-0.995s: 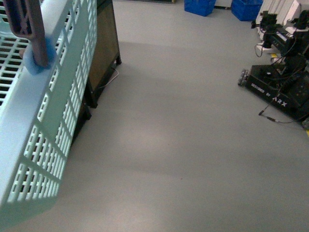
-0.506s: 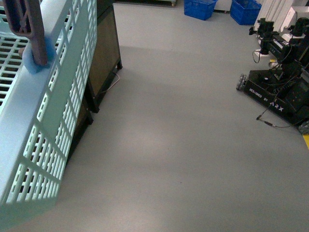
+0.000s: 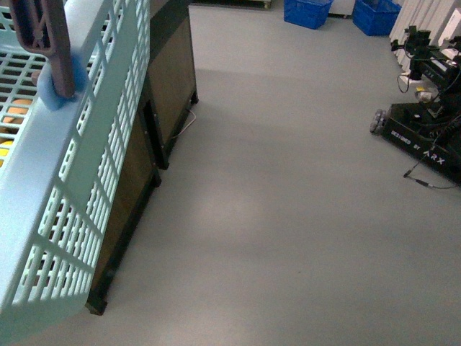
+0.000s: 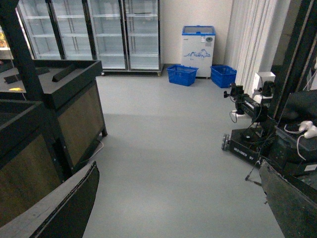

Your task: Pick mango and avocado into basket

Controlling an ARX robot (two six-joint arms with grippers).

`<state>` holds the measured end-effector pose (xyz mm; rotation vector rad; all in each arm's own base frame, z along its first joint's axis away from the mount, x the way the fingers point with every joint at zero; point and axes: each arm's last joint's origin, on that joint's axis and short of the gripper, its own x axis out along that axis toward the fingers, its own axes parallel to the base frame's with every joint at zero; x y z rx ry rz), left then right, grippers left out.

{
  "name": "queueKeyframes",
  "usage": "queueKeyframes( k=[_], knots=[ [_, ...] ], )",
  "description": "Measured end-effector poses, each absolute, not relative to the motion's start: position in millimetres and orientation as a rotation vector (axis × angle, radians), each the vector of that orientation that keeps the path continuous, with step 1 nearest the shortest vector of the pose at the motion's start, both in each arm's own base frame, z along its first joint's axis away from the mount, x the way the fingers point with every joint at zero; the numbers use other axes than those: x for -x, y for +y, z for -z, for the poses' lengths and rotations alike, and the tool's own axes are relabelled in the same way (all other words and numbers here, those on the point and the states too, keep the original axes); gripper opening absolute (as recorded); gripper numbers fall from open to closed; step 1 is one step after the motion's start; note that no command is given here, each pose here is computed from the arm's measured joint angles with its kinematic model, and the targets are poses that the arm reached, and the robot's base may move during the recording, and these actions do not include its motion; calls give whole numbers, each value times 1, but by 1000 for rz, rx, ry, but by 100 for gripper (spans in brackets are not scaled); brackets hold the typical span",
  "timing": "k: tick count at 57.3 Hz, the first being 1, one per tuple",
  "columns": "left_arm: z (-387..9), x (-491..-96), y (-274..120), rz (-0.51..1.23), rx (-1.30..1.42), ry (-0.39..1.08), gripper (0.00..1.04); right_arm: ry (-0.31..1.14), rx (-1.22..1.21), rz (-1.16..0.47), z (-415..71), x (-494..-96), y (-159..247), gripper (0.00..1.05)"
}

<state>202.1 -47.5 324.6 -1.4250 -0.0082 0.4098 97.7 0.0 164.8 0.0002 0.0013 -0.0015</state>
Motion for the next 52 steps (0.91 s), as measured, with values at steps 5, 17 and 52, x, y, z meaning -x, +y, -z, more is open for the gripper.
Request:
queueKeyframes(
  k=[5,17,52],
  knots=[
    [-325,-202,-47,-411,1423,-10,6,1,0,-1,-165,-98,0,97],
    [-324,-202,-47,-416,1419,-9,6,1,-1,0,-165,-98,0,97],
    [-324,-202,-47,-413,1420,-7,6,1,0,-2,-165,-98,0,97]
  ],
)
